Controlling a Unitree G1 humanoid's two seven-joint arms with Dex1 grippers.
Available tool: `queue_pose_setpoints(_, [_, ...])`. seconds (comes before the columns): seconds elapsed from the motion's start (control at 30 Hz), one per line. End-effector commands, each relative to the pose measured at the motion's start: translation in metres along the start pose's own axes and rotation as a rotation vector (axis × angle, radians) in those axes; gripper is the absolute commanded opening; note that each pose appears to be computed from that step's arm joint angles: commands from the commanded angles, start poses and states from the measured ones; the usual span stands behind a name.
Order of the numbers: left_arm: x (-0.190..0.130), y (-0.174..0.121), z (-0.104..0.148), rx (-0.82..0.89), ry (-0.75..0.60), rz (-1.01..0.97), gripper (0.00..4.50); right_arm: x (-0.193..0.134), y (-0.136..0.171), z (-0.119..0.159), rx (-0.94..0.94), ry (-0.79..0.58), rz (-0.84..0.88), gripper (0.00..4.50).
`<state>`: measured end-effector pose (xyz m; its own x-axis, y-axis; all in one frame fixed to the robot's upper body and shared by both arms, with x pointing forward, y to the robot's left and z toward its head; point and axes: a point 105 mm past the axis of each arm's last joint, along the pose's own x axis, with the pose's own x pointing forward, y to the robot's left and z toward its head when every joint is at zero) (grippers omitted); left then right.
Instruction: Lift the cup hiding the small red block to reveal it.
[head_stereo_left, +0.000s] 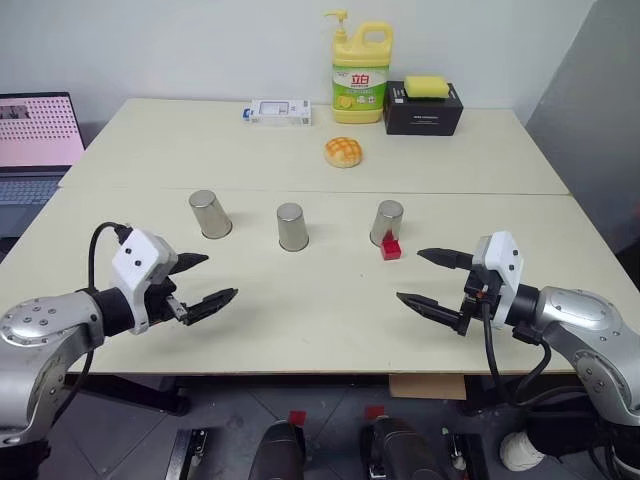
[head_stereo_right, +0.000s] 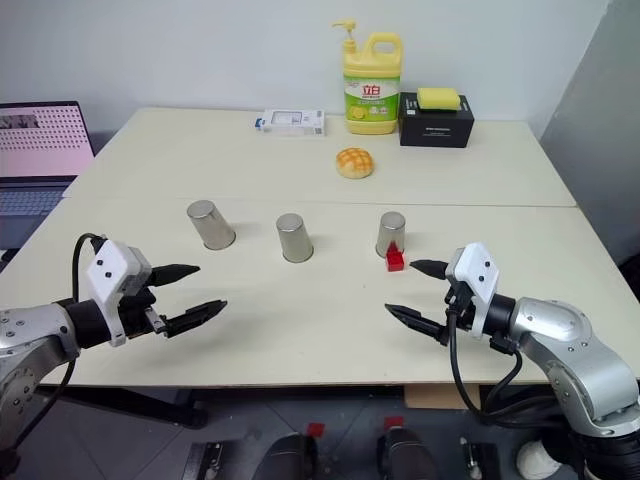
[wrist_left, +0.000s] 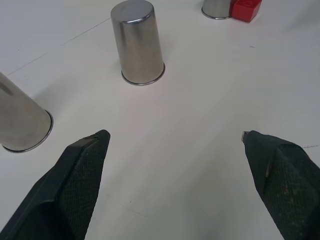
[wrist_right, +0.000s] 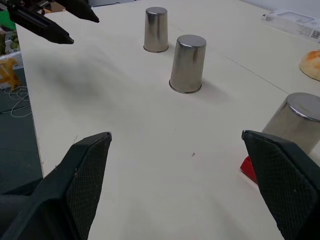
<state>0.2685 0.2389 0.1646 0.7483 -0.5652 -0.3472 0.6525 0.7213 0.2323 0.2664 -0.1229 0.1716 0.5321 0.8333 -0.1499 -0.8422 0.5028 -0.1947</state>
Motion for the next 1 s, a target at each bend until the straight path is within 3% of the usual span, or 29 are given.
queue_pose_setpoints(0.03, [-0.006,0.003,0.007,0.031,-0.019,0.020,4.50,-0.006,-0.007,0.008,-0.032,-0.021,-0.028,4.44])
queue_pose_setpoints(1.0, [-0.026,0.026,0.005,0.052,0.026,0.143,4.50,-0.023,-0.016,-0.001,-0.025,0.040,-0.006,4.44])
